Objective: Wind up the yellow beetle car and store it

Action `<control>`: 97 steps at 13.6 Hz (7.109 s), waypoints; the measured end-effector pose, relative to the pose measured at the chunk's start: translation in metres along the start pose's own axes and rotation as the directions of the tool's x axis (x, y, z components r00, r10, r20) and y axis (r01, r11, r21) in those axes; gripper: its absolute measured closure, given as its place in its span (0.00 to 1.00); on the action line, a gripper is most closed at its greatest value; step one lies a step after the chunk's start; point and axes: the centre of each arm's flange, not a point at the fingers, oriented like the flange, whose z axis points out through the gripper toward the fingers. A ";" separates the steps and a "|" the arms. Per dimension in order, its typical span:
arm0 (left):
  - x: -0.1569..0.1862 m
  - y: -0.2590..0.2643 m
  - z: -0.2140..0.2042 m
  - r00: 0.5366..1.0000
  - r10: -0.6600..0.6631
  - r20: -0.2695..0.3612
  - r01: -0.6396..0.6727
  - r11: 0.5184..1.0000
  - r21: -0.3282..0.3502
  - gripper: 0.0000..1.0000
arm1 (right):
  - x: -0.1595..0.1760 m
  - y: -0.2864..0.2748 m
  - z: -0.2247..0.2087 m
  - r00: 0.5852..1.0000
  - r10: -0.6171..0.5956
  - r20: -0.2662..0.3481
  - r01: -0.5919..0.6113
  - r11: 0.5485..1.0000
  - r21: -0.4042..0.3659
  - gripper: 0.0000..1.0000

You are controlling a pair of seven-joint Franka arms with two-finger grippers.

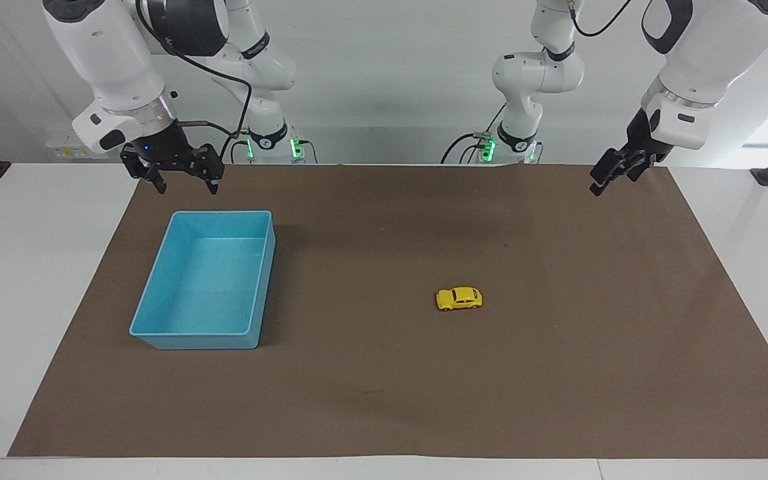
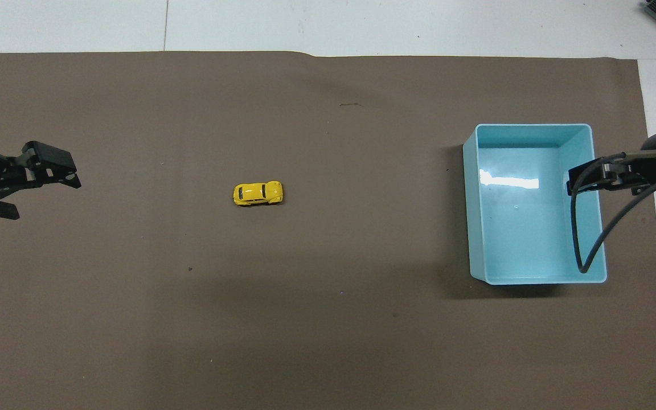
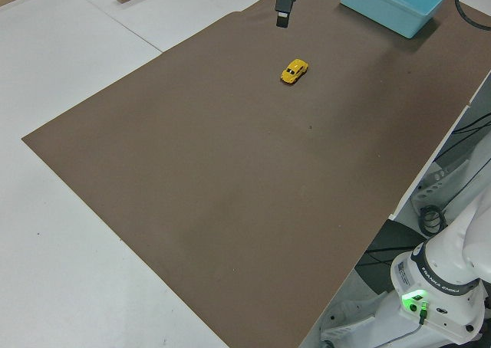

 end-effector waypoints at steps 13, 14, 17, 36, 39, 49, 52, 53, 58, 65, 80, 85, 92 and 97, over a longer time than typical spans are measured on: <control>-0.023 0.117 0.077 0.749 -0.663 -0.009 0.661 0.747 -0.065 0.00 | 0.000 0.000 0.000 1.000 0.000 0.000 0.000 1.000 0.000 0.00; -0.026 0.131 0.093 0.730 -0.684 -0.005 0.682 0.729 -0.060 0.00 | 0.000 0.000 0.000 1.000 0.000 0.000 0.000 1.000 0.000 0.00; -0.026 0.151 0.127 0.677 -0.736 0.002 0.735 0.676 -0.039 0.00 | 0.000 0.000 0.000 1.000 0.000 0.000 0.000 1.000 0.000 0.00; -0.054 0.221 0.299 0.314 -0.949 -0.031 0.949 0.314 -0.002 0.00 | 0.000 0.000 0.000 1.000 0.000 0.000 0.000 1.000 0.000 0.00; -0.053 0.220 0.310 0.325 -0.944 -0.054 0.946 0.325 0.002 0.00 | 0.000 0.000 0.000 1.000 0.000 0.000 0.000 1.000 0.000 0.00; -0.054 0.220 0.311 0.470 -0.880 -0.069 0.882 0.470 0.007 0.55 | 0.000 0.000 0.000 1.000 0.000 0.000 0.000 1.000 0.000 0.00; -0.054 0.220 0.311 0.482 -0.873 -0.069 0.876 0.483 0.008 0.55 | 0.000 0.000 0.000 1.000 0.000 0.000 0.000 1.000 0.000 0.00; -0.054 0.219 0.311 0.481 -0.874 -0.070 0.876 0.481 0.009 0.55 | 0.000 0.000 0.000 1.000 0.000 0.000 0.000 1.000 0.000 0.00; -0.040 0.201 0.311 0.455 -0.887 -0.081 0.890 0.455 0.015 0.55 | 0.000 0.000 0.000 1.000 0.000 0.000 0.000 1.000 0.000 0.00; -0.005 0.151 0.308 0.495 -0.862 -0.110 0.869 0.495 0.029 0.55 | 0.000 0.000 0.000 1.000 0.000 0.000 0.000 1.000 0.000 0.00; 0.040 0.106 0.305 0.492 -0.859 -0.143 0.867 0.498 -0.008 0.12 | 0.000 0.000 0.000 1.000 0.000 0.000 0.000 1.000 0.000 0.00; 0.051 0.102 0.271 0.472 -0.871 -0.134 0.873 0.483 -0.064 0.00 | 0.000 0.000 0.000 1.000 0.000 0.000 0.000 1.000 0.000 0.00; 0.063 0.117 0.213 0.469 -0.876 -0.114 0.859 0.482 -0.173 0.00 | 0.000 0.000 0.000 1.000 0.000 0.000 0.000 1.000 0.000 0.00; 0.084 0.114 0.166 0.457 -0.878 -0.139 0.836 0.478 -0.269 0.00 | 0.000 0.000 0.000 1.000 0.000 0.000 0.000 1.000 0.000 0.00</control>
